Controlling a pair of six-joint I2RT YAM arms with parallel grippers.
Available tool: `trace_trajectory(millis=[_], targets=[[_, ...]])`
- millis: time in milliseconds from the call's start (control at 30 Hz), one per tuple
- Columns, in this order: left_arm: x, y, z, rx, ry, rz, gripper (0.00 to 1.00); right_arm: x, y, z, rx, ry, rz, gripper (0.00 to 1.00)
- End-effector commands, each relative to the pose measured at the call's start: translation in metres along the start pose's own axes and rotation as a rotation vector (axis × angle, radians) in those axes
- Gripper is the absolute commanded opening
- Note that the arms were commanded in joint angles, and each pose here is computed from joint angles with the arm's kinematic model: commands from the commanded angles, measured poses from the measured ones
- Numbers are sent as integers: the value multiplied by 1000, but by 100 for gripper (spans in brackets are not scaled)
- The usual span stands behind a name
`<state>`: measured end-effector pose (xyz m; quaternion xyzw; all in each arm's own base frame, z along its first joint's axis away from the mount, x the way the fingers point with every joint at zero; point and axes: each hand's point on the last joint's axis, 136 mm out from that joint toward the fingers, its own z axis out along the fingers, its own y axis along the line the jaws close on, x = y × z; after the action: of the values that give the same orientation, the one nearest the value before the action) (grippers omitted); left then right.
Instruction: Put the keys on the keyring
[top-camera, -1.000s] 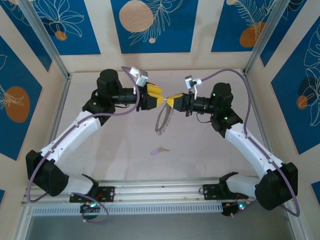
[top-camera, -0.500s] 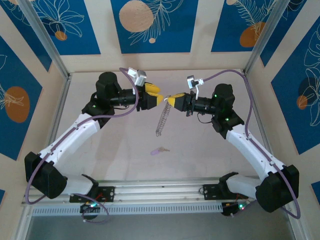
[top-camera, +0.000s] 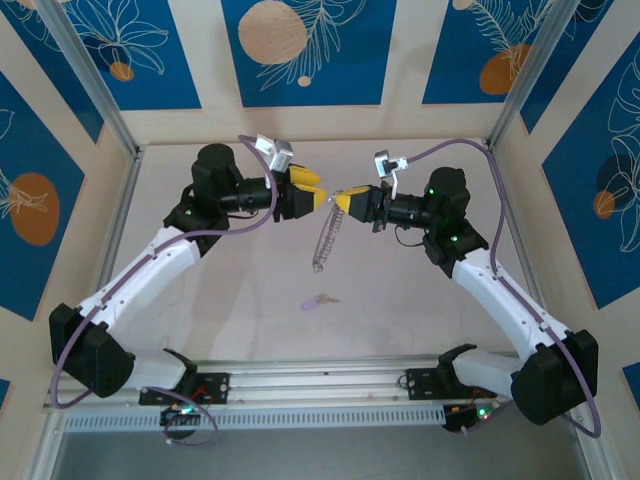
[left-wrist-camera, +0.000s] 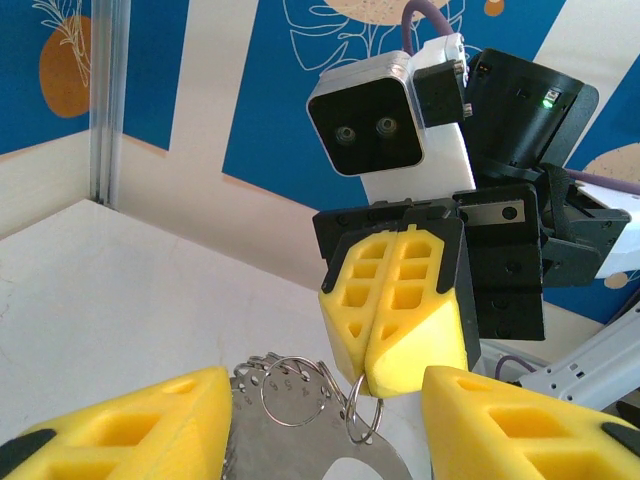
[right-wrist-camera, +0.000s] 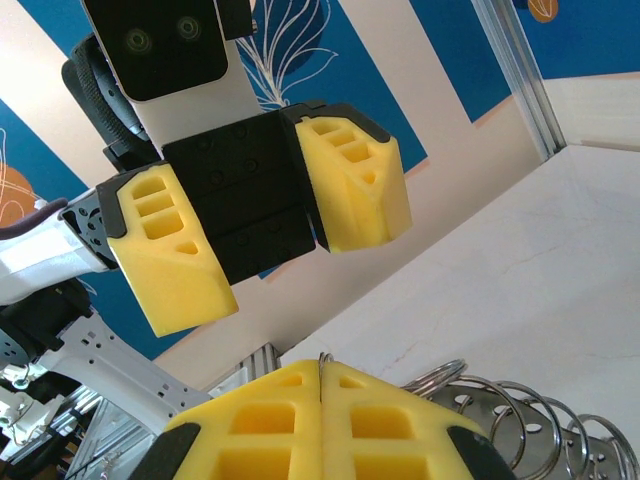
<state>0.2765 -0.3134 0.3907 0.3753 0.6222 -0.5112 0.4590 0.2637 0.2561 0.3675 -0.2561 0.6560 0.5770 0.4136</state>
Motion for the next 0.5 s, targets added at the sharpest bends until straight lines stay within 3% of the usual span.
trace_trajectory(millis=[0,467], targets=[[-5,-3,1,11,-21,11,53,-6,4,-4,4,-25,-18,0],[-3,0,3,13,-19,6,53,-5,0,-5,7,-27,-14,0]])
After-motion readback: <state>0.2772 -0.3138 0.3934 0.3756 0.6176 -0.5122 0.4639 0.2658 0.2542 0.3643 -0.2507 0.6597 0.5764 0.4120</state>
